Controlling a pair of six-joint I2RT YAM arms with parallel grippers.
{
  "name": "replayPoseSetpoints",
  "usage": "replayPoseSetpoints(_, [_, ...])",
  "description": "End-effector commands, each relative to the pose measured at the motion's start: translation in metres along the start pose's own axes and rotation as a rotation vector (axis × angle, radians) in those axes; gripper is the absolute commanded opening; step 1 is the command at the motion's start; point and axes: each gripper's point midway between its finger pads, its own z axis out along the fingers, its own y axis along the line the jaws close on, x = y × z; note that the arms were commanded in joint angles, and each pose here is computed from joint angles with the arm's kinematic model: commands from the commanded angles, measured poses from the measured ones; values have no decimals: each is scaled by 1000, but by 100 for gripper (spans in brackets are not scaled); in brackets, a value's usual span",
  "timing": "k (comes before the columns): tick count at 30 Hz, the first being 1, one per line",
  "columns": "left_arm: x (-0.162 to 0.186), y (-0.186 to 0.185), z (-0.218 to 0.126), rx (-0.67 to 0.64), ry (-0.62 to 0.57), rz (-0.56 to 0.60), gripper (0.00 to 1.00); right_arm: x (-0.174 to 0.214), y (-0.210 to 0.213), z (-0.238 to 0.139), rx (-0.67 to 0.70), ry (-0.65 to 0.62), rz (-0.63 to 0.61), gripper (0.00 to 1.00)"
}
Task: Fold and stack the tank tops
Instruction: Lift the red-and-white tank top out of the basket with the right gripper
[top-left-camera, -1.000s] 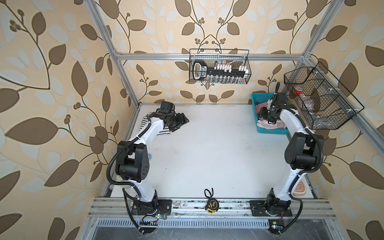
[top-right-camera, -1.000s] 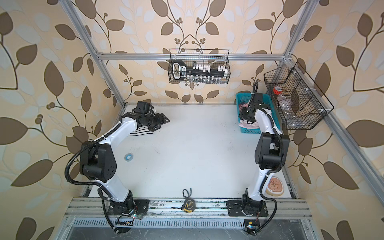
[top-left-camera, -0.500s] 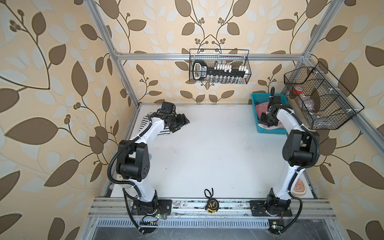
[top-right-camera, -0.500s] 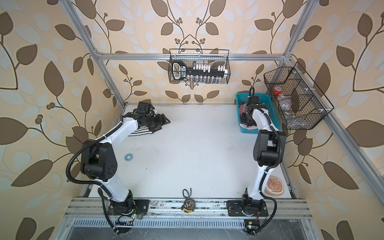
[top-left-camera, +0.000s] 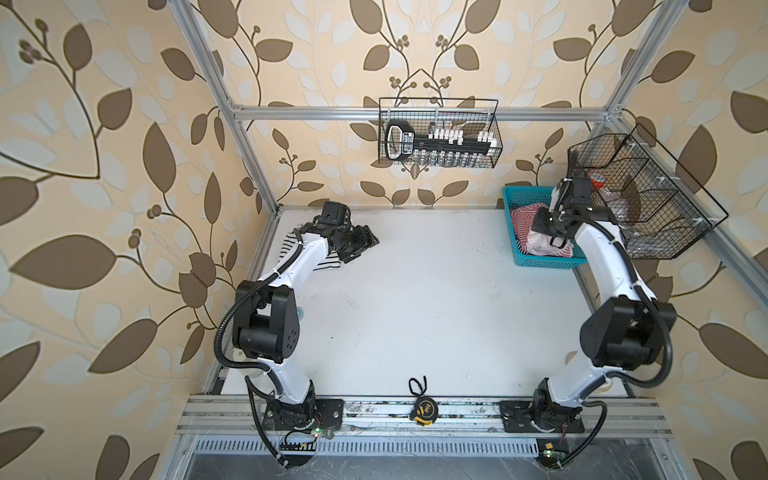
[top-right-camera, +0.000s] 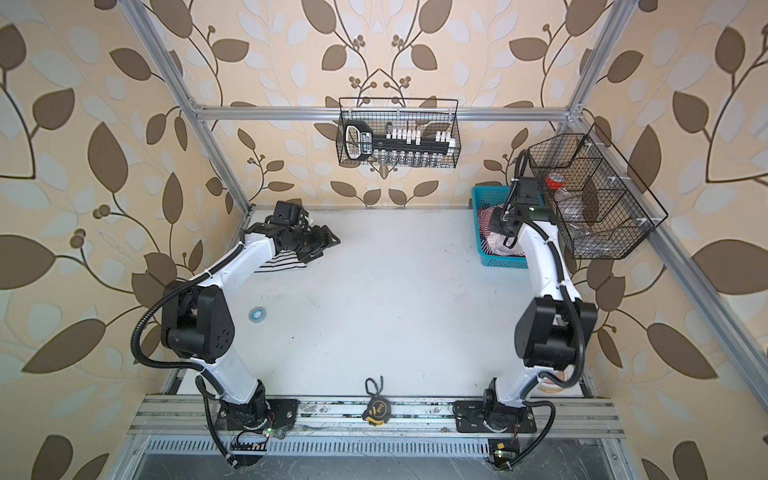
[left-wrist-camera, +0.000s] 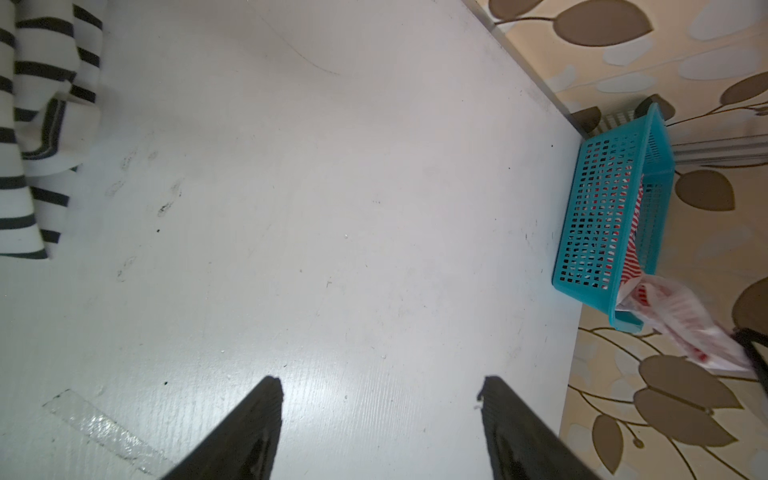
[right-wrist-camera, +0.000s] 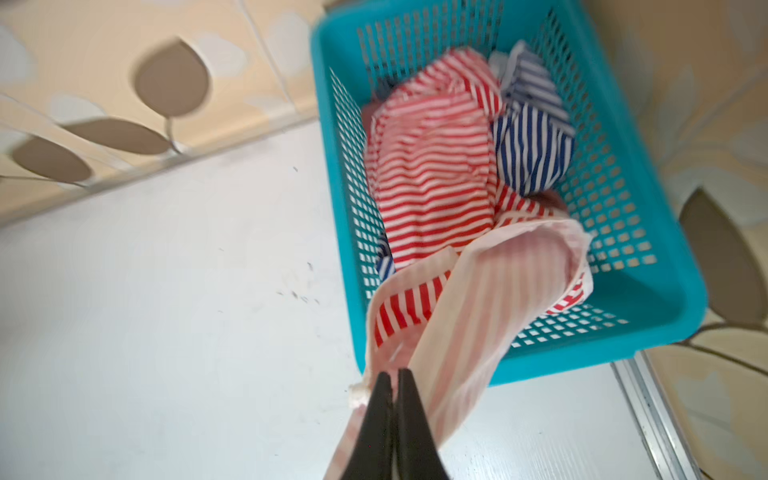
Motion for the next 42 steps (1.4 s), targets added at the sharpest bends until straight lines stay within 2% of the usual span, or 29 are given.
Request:
replayPoseSetpoints(1, [-6, -24, -19, 46, -37, 61, 77, -17, 27, -32, -131, -89, -1, 0])
replayPoseSetpoints(10, [-9, -35, -41, 70, -92, 90, 77, -79, 94, -181, -496, -443, -32, 0])
replayPoseSetpoints(21, [-11, -45, -72, 84, -170, 116, 78, -72, 189, -307, -871, -594, -192, 0])
replayPoseSetpoints(24, [-11, -46, -83, 74, -200, 119, 78, -70, 202, -339, -911, -638, -227, 0])
replayPoseSetpoints(29, [-10, -52, -112, 76, -264, 139, 79, -64, 201, -363, -870, -693, -237, 0])
replayPoseSetpoints(35, [-8, -58, -138, 87, -331, 151, 79, -48, 209, -406, -929, -763, -274, 0])
replayPoseSetpoints(38, [-6, -59, -146, 90, -347, 155, 79, -44, 209, -406, -889, -751, -276, 0])
replayPoseSetpoints(42, [-5, -54, -152, 69, -366, 156, 79, -30, 221, -382, -845, -680, -266, 0])
